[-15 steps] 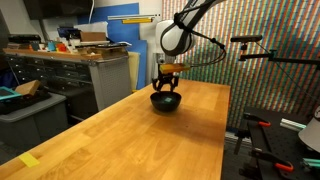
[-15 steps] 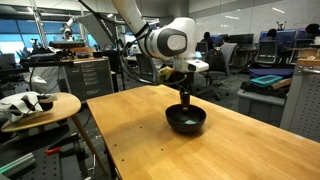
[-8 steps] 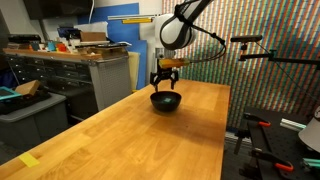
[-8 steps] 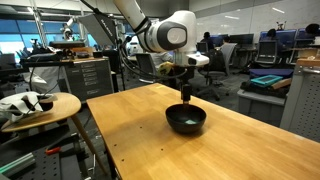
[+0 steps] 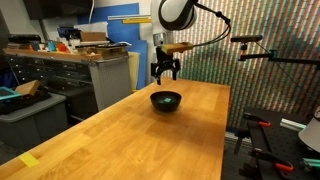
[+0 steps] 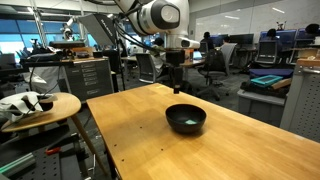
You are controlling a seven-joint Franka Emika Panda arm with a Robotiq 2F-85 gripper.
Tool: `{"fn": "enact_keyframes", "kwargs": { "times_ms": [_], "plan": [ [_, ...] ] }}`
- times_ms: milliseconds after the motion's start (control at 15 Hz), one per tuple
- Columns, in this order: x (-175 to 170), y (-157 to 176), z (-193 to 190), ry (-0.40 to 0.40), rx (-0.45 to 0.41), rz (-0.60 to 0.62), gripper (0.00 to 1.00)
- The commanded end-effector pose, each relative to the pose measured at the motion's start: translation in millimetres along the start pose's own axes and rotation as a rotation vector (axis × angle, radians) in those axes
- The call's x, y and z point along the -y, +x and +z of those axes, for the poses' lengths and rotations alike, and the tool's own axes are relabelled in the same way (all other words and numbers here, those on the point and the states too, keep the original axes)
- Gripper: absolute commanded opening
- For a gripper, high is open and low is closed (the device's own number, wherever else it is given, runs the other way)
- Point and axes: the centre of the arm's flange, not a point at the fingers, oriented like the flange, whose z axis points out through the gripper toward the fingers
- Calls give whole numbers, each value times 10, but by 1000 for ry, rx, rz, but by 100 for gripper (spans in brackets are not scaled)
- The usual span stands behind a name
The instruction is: Put the green block in the bowl
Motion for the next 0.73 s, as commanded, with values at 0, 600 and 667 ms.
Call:
{"fn": "enact_keyframes", "kwargs": {
  "times_ms": [0,600,667],
  "plan": [
    [-77,-192,-532,-38,-9,-92,100],
    [-69,-261,-849,-9,-31,-116,100],
    [-71,-265,-836,-10,-28,-116,100]
  ]
}}
